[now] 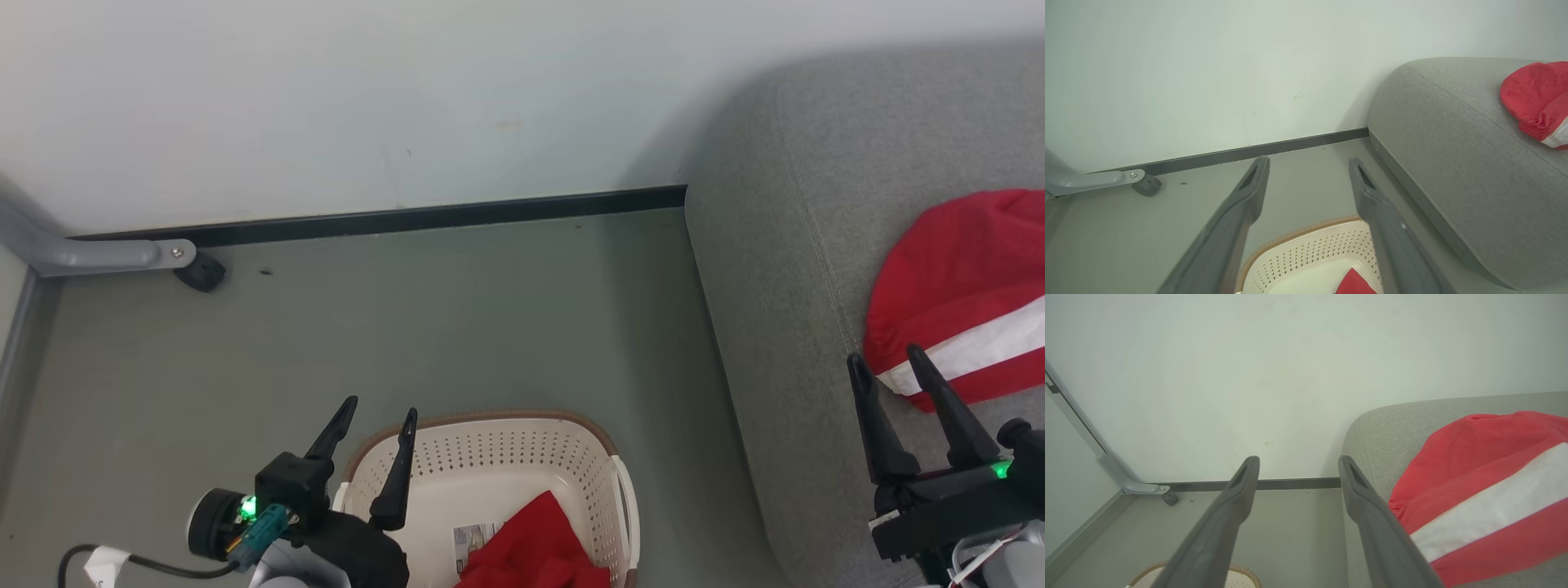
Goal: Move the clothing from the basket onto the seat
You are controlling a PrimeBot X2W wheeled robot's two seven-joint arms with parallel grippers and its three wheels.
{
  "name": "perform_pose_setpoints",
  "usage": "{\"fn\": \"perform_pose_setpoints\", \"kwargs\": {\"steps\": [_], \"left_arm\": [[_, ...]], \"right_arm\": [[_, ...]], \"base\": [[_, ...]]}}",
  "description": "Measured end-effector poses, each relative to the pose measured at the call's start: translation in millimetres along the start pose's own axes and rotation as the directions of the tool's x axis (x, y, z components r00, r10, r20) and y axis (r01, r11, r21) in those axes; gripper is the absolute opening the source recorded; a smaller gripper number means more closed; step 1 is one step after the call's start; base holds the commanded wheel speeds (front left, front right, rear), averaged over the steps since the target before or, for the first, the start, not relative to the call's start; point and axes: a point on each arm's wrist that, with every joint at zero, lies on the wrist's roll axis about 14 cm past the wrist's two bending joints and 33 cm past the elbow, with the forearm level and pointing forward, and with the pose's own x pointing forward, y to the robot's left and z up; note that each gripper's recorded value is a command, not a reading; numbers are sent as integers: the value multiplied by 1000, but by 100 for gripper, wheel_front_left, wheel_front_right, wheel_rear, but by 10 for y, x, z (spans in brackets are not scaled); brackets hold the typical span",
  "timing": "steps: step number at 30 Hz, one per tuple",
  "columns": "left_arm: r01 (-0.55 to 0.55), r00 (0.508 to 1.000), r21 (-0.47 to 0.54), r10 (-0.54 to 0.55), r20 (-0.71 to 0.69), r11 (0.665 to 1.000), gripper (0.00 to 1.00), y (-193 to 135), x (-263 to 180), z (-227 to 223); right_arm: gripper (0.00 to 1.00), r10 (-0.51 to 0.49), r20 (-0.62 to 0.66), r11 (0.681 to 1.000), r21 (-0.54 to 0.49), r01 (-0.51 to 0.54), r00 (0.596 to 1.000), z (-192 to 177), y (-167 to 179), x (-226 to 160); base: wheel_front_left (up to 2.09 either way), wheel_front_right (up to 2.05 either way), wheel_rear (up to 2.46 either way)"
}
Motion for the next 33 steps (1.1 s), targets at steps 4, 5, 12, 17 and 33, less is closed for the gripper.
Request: {"fn": "perform_pose_setpoints", "kwargs": {"steps": [4,5,12,17,33], "left_arm": [[30,998,-15,-31,-56,999,100,-59,133,-153],[42,997,-20,-44,-70,999,100,-86,164,-192],[92,976,-52,-100,-194,994,100,-205,314,-585],[105,958,-72,-120,-262,992,100,-221,437,-811],[93,848,-134,-149,-508,987,100,-178,540,-1684]], "right_arm": [[100,-1,-3,1000,-9,1,1000,-17,-47,97],[100,-1,-3,1000,-10,1,1000,-18,-58,127],[100,8,10,999,-31,-8,1000,1,-113,373],[100,12,-1,999,-44,-12,1000,-64,-158,509],[100,5,-22,997,-80,-7,1000,-234,-319,877]], "base": [[0,0,0],[0,0,0],[0,0,0],[0,0,0],[0,0,0]]}}
